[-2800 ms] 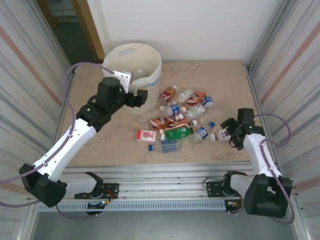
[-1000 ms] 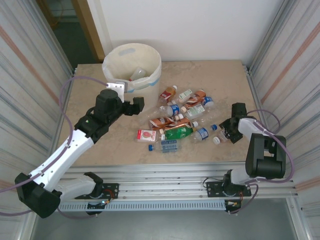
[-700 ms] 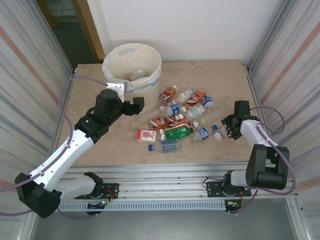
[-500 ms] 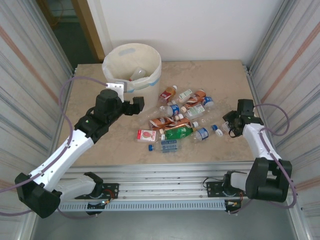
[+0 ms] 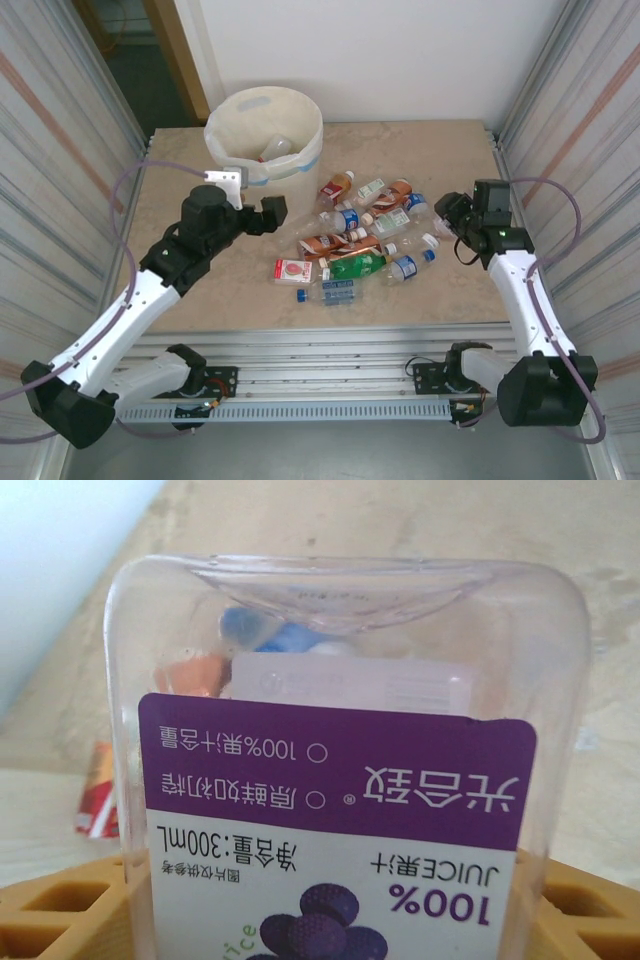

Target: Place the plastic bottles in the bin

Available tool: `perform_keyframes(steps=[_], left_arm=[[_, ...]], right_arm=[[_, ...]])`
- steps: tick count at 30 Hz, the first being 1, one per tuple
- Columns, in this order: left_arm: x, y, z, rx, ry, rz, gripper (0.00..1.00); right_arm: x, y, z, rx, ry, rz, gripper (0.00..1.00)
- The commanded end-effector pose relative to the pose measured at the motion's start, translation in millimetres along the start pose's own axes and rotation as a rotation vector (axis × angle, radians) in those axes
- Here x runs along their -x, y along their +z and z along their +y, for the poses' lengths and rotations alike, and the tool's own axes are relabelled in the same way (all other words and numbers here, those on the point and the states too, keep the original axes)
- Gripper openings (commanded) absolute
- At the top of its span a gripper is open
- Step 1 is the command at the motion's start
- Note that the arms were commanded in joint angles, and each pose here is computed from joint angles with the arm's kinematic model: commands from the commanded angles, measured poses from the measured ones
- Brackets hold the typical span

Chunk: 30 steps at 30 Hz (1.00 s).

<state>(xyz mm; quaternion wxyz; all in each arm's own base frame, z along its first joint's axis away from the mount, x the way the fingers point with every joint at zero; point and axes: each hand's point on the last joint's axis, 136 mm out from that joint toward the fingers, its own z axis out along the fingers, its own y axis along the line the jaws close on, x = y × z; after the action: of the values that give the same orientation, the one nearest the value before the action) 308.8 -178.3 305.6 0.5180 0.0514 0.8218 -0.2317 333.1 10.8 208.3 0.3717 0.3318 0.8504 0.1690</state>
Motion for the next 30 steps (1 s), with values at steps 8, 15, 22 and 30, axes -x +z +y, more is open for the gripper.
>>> perform_keyframes(steps=[8,15,22,30], left_arm=[[-10,9,-54,-0.302,-0.006,0.038,0.99],[-20,15,-95,-0.413,0.09,0.061,0.97],[-19,24,-127,-0.529,0.068,0.007,0.95],[-13,35,-157,-0.615,0.044,-0.031,0.9]], right_arm=[[-3,-26,111,0.281,-0.137,0.002,0.61],[-22,-39,183,0.468,-0.195,0.038,0.61],[-48,-46,232,0.585,-0.224,0.094,0.62],[-79,-58,263,0.679,-0.258,0.136,0.62]])
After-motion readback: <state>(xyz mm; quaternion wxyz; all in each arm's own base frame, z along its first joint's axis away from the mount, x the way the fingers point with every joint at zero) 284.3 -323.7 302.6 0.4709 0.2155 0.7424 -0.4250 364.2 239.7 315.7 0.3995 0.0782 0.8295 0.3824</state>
